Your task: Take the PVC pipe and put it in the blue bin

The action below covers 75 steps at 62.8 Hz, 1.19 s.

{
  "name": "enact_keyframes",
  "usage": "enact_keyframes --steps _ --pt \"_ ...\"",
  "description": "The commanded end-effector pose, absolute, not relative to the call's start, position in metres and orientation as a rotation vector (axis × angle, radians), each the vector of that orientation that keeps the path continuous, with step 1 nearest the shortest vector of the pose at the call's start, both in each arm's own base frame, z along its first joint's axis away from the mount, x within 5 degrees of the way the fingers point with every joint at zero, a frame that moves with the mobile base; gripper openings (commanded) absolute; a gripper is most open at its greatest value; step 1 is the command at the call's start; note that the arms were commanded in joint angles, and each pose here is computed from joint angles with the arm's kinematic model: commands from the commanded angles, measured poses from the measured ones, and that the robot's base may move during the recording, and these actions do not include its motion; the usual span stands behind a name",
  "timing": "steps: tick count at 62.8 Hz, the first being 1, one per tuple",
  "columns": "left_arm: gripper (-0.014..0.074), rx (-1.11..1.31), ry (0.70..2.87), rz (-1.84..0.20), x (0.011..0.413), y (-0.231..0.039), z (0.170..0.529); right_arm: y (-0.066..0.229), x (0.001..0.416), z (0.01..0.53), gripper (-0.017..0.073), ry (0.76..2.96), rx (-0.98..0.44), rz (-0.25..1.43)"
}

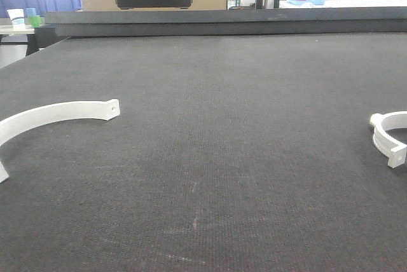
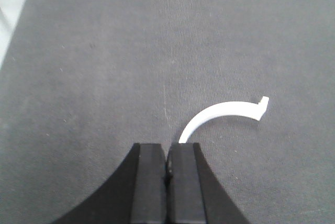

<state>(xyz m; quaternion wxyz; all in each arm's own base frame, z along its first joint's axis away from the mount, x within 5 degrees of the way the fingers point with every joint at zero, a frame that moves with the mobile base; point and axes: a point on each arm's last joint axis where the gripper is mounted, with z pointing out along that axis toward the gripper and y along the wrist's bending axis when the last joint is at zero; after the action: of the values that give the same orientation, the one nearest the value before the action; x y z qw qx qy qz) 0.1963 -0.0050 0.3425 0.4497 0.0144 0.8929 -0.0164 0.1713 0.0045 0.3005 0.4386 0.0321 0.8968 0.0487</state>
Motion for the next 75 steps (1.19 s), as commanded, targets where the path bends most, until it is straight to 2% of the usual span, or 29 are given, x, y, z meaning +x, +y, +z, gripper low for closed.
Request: enact_keyframes --steps 1,16,34,53,65,70,75 --pt "-0.0111 0.012 2.216 -0.075 0.200 -0.006 0.340 0.003 0.177 0.297 -0.0154 2.242 0.094 0.125" --pt "-0.0111 -0.003 2.217 -0.103 0.201 -0.007 0.340 0.008 0.199 0.296 -0.0154 2.445 0.122 0.200" --pt "-0.0111 -0.050 2.212 -0.191 0.201 -0.012 0.340 0.007 0.250 0.290 -0.0151 2.672 0.361 0.225" --pt "-0.0111 -0.051 2.214 -0.193 0.200 -0.012 0.340 0.039 0.303 0.259 -0.0151 2.806 0.314 0.110" --pt "-0.0111 -0.050 2.226 -0.194 0.200 -0.012 0.339 0.042 0.317 0.237 -0.0149 2.886 0.355 0.088" --pt "-0.0111 -0.050 2.226 -0.194 0.200 -0.012 0.339 0.042 0.319 0.231 -0.0106 2.903 0.357 0.082" --pt "-0.0111 -0.050 2.226 -0.194 0.200 -0.012 0.339 0.042 0.320 0.229 0.0025 2.904 0.357 0.082"
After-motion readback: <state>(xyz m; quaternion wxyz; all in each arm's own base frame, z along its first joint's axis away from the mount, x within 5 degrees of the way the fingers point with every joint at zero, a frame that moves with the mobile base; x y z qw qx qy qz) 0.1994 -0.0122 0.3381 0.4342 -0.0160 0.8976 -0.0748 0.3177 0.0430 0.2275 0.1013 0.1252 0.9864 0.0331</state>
